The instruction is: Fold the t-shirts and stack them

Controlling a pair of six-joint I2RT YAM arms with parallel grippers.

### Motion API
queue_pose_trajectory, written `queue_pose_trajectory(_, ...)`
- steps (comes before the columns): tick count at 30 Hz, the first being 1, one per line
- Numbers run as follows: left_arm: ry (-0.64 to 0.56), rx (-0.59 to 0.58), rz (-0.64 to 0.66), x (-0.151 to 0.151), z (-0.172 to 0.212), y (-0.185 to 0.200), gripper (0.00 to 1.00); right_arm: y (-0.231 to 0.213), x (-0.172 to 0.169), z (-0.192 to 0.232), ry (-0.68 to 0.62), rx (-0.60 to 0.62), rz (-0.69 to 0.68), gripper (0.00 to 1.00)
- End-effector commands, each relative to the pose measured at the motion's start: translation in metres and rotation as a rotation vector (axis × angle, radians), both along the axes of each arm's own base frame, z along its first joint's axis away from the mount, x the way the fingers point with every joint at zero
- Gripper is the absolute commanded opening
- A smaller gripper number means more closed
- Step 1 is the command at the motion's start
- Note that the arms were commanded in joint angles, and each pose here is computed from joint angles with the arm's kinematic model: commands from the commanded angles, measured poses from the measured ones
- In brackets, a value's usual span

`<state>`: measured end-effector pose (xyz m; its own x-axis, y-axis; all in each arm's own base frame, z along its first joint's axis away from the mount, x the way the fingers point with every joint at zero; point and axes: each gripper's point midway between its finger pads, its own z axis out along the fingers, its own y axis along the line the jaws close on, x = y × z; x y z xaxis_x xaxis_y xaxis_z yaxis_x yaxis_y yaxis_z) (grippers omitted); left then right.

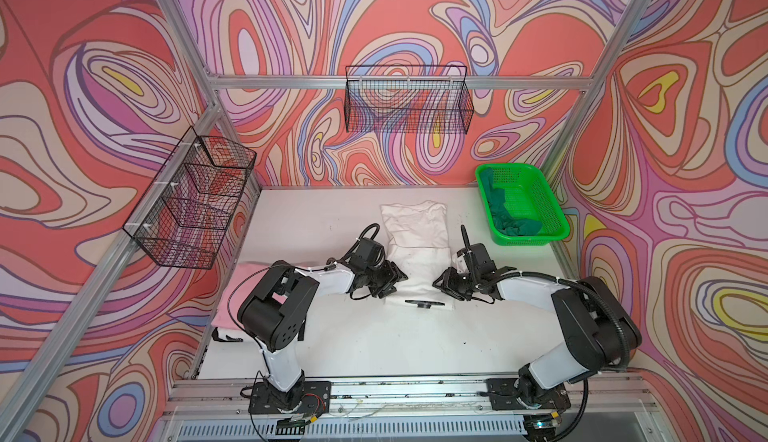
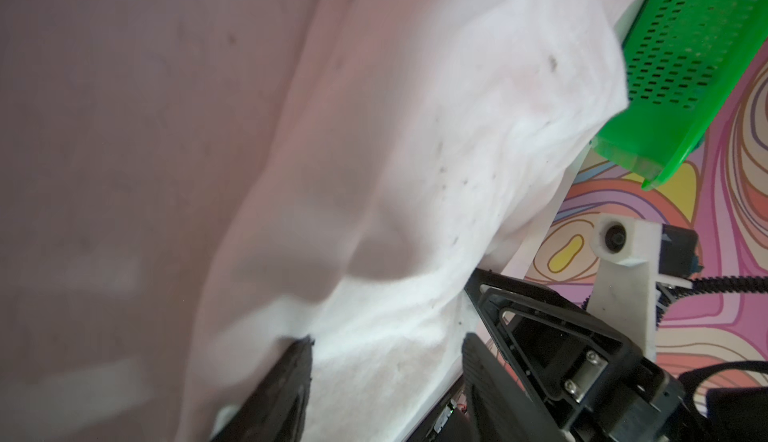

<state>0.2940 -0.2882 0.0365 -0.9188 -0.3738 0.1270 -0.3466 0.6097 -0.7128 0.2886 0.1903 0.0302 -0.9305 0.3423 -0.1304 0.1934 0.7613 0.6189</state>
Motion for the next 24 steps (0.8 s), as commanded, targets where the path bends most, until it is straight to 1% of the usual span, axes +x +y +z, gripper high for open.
queue_pose_trajectory(1,0.257,0.192,0.025,-0.080,-0.072,0.045,0.60,-0.023,-0.056,-0.037,0.168,-0.120,-0.061,0.42)
queue_pose_trajectory(4,0.284,0.204,0.023,-0.113,-0.081,0.055,0.61,-0.018,-0.083,-0.037,0.177,-0.138,-0.050,0.43)
queue_pose_trajectory(5,0.301,0.225,0.014,-0.131,-0.088,0.062,0.61,-0.018,-0.092,-0.037,0.182,-0.146,-0.054,0.43)
queue_pose_trajectory(8,0.297,0.217,0.004,-0.152,-0.087,0.062,0.61,-0.018,-0.111,-0.036,0.193,-0.136,-0.061,0.43)
queue_pose_trajectory(10,0.284,0.199,0.007,-0.155,-0.080,0.061,0.61,-0.021,-0.113,-0.030,0.178,-0.133,-0.062,0.43)
queue_pose_trajectory(12,0.251,0.176,0.009,-0.150,-0.065,0.057,0.61,-0.020,-0.112,-0.018,0.152,-0.131,-0.040,0.43)
queue_pose_trajectory(13,0.220,0.173,0.004,-0.145,-0.053,0.055,0.62,-0.017,-0.111,-0.009,0.136,-0.119,-0.021,0.43)
queue_pose_trajectory(16,0.126,0.218,-0.012,-0.134,-0.015,0.060,0.62,-0.020,-0.110,0.016,0.093,-0.134,-0.010,0.43)
queue_pose_trajectory(17,0.076,0.216,-0.007,-0.126,0.008,0.058,0.63,-0.021,-0.110,0.024,0.081,-0.135,-0.011,0.43)
queue_pose_trajectory(18,0.049,0.232,0.006,-0.123,0.019,0.063,0.64,-0.023,-0.112,0.029,0.078,-0.134,-0.015,0.43)
queue_pose_trajectory(20,-0.002,0.220,0.030,-0.120,0.040,0.066,0.66,-0.019,-0.119,0.036,0.079,-0.086,-0.010,0.43)
queue_pose_trajectory(23,-0.013,0.168,0.032,-0.125,0.052,0.057,0.66,-0.002,-0.130,0.040,0.086,0.007,0.019,0.43)
queue_pose_trajectory(24,-0.014,0.158,0.025,-0.128,0.054,0.053,0.66,0.002,-0.133,0.042,0.082,0.019,0.029,0.43)
